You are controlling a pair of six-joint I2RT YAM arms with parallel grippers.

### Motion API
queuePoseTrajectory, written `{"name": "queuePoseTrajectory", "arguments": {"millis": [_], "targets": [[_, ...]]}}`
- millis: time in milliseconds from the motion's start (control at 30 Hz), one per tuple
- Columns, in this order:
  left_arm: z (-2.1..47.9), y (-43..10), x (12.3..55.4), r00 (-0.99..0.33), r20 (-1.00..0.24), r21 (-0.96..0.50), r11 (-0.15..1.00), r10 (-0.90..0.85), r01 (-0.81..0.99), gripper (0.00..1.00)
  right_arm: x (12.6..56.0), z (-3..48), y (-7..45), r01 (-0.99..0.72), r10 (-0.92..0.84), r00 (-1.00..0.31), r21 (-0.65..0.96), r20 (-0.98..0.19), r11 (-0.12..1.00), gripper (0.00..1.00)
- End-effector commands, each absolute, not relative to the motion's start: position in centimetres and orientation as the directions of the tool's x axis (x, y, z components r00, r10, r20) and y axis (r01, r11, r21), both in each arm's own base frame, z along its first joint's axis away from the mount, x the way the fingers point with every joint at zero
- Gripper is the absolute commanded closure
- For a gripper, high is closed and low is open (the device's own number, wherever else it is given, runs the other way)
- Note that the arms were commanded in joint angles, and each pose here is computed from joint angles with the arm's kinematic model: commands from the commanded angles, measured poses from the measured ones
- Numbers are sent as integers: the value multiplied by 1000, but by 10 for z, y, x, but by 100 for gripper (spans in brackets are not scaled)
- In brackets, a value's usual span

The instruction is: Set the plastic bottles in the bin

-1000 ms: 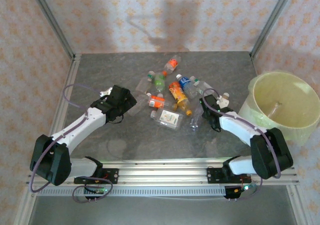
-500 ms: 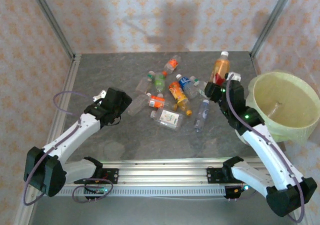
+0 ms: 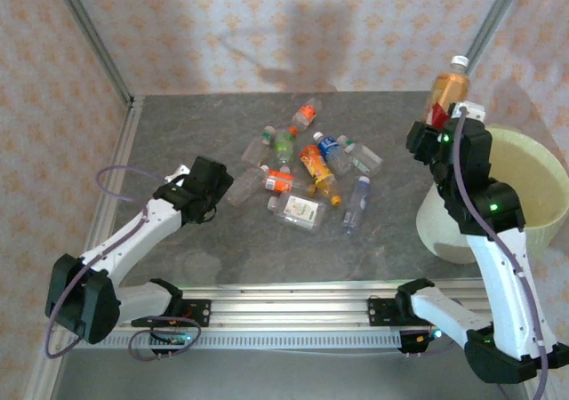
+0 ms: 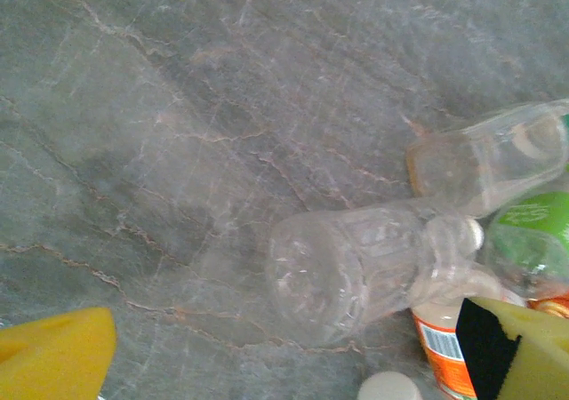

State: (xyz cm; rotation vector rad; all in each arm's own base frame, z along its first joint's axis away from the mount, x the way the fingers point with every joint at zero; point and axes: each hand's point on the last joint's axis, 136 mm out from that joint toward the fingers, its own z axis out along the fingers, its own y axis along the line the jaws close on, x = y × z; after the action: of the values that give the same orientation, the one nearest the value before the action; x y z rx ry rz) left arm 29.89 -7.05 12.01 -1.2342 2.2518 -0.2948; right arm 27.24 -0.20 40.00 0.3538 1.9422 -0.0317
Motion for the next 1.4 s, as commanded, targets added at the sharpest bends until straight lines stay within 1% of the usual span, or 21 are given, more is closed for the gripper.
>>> {"name": "queuePoseTrajectory", "arguments": {"millis": [0,67,200,367,467,533,633,700,800,867,933,967,1033,1067,1167,1233,1267,1367], "targets": [[108,-78,303,-455,-316,-411,552,-833,-726,0,246,394,-40,394,197,-415,20,-888,919,55],[108,-93,311,-492,-281,-441,566,-824,-696,0,235,393,-63,476,201,-428,-31,-881,879,55],[105,-97,312,-544,-276,-394,610,-792,-688,0,221,374,-106,604,241,-480,-118,-844,788,55],[111,-104,318,-582,-277,-398,643,-764,-654,0,206,350,-145,717,357,-465,-108,-810,689,54],[110,-97,313,-601,-294,-335,669,-743,-663,0,200,338,-158,753,399,-456,-105,-796,650,52],[108,-96,311,-605,-291,-322,671,-741,-668,0,192,334,-168,789,414,-453,-138,-789,599,51],[106,-97,312,-581,-284,-355,647,-763,-675,0,181,323,-184,843,468,-436,-167,-769,512,45],[106,-97,311,-565,-282,-377,631,-776,-678,0,184,316,-188,857,493,-421,-156,-761,491,42],[105,-94,307,-571,-289,-360,640,-769,-679,0,189,306,-192,872,510,-401,-146,-761,467,39],[105,-91,305,-580,-298,-339,652,-758,-678,0,185,305,-196,886,513,-390,-160,-764,435,34],[105,-91,304,-592,-296,-328,661,-750,-675,0,181,307,-197,897,513,-372,-158,-773,412,26],[105,-92,305,-594,-293,-327,663,-749,-674,0,181,308,-196,897,515,-367,-148,-775,417,22],[104,-95,306,-601,-284,-329,665,-747,-671,0,184,315,-189,888,518,-346,-94,-782,451,11],[104,-96,305,-601,-276,-333,662,-750,-672,0,185,319,-186,883,519,-336,-71,-786,464,9],[103,-102,304,-590,-239,-369,634,-771,-679,0,180,340,-178,880,504,-303,-35,-809,474,5],[104,-108,304,-570,-210,-418,600,-795,-682,0,181,354,-169,861,491,-296,-5,-819,509,2],[104,-109,305,-559,-199,-438,583,-805,-684,0,185,358,-163,845,489,-291,18,-822,534,1],[108,-115,306,-514,-156,-511,515,-843,-688,0,210,372,-125,706,499,-271,182,-823,684,1]]}}
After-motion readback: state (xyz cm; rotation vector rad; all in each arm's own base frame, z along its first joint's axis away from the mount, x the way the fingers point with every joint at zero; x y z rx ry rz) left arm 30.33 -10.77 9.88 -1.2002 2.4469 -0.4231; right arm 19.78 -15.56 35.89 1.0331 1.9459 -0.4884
